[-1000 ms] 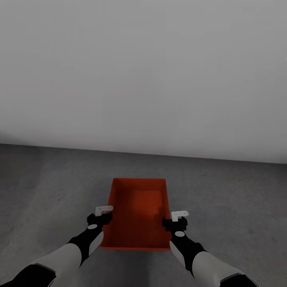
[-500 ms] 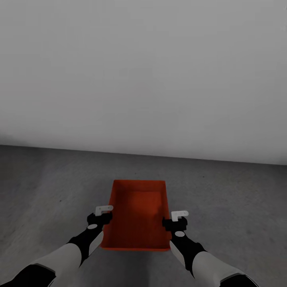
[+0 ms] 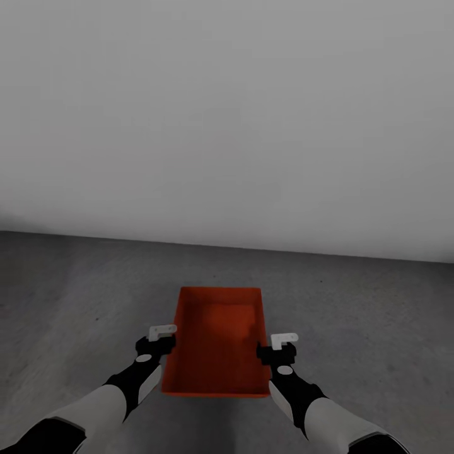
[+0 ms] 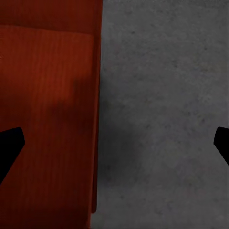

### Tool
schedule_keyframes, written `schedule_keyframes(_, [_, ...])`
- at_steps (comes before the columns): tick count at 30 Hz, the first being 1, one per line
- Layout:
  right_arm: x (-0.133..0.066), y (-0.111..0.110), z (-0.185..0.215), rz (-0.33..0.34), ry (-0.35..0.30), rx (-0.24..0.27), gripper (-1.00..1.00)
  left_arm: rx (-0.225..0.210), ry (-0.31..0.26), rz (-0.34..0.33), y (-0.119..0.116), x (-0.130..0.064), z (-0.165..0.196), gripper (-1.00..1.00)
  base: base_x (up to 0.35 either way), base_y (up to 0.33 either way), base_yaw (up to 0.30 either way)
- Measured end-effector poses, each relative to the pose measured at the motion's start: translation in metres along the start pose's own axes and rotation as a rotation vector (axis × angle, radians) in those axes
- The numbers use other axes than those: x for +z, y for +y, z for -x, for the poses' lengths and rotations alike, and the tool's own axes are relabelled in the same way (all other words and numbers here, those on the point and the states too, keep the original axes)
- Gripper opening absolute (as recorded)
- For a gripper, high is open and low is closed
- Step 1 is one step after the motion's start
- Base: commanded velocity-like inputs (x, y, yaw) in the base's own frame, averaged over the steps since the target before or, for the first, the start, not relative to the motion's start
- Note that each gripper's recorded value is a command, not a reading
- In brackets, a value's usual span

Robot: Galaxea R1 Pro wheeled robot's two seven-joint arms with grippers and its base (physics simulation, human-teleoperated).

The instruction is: Move the two storage containers from the living room to the garage. In the garage, place one container on the floor and stack the other container on top of it (either order is fine).

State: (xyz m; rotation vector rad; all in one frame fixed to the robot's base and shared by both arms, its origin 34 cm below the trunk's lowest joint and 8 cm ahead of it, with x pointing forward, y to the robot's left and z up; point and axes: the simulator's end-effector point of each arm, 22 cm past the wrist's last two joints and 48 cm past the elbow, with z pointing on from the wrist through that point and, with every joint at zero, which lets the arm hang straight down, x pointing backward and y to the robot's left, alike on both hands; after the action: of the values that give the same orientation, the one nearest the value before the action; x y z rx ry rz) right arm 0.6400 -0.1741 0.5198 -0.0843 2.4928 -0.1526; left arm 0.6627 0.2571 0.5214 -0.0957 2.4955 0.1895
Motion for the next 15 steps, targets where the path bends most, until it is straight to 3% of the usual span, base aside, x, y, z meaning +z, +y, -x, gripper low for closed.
schedule_keyframes(15, [-0.019,-0.003,0.013,-0.004,-0.001,0.001,1.0,0.004,0.001,0.014,0.014,-0.017,0.013,1.0,0.0,0.0,0.0])
